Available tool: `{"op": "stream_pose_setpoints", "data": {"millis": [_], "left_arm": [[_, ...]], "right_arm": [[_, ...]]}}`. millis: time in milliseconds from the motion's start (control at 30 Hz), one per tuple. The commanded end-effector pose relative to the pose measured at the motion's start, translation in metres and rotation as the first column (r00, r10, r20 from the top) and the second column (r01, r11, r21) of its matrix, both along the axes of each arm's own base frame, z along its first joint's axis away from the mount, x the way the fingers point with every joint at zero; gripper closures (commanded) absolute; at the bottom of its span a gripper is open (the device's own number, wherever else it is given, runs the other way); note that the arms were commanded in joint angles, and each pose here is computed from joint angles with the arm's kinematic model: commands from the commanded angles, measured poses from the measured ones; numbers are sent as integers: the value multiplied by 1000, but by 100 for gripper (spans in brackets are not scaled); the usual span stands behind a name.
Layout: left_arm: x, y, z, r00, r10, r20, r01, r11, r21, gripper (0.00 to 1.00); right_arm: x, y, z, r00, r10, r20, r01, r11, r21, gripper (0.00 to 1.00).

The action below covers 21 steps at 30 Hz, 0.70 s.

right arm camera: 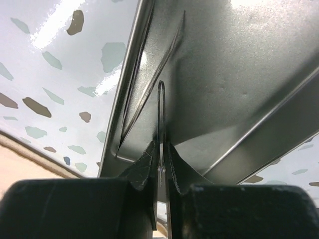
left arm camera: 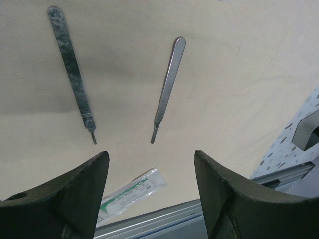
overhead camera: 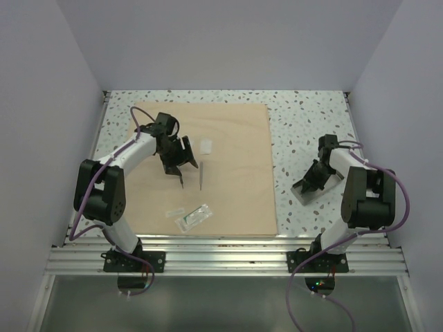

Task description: Prepare the surgical pack

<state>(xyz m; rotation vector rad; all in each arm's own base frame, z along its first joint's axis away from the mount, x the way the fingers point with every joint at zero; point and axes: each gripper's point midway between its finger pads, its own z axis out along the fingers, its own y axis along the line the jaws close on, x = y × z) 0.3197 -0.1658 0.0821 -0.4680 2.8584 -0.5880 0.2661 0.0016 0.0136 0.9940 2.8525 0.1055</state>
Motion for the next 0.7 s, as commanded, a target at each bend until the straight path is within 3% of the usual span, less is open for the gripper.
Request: {"op": "stream_pose_setpoints", "data": {"millis": [0, 233, 667], "left_arm": [[2, 0, 9, 999, 3, 37, -2, 1000, -22, 27], [1, 0, 8, 999, -14, 37, 15, 1000, -16, 27], [1, 0, 7, 999, -31, 38, 32, 999, -14, 28]], "right_arm": [[9, -6, 10, 997, -71, 30, 72, 997, -24, 100], [10, -20, 25, 985, -152, 77, 157, 985, -67, 100], [17, -1, 17, 938, -331, 102, 326, 943, 59, 98]]}}
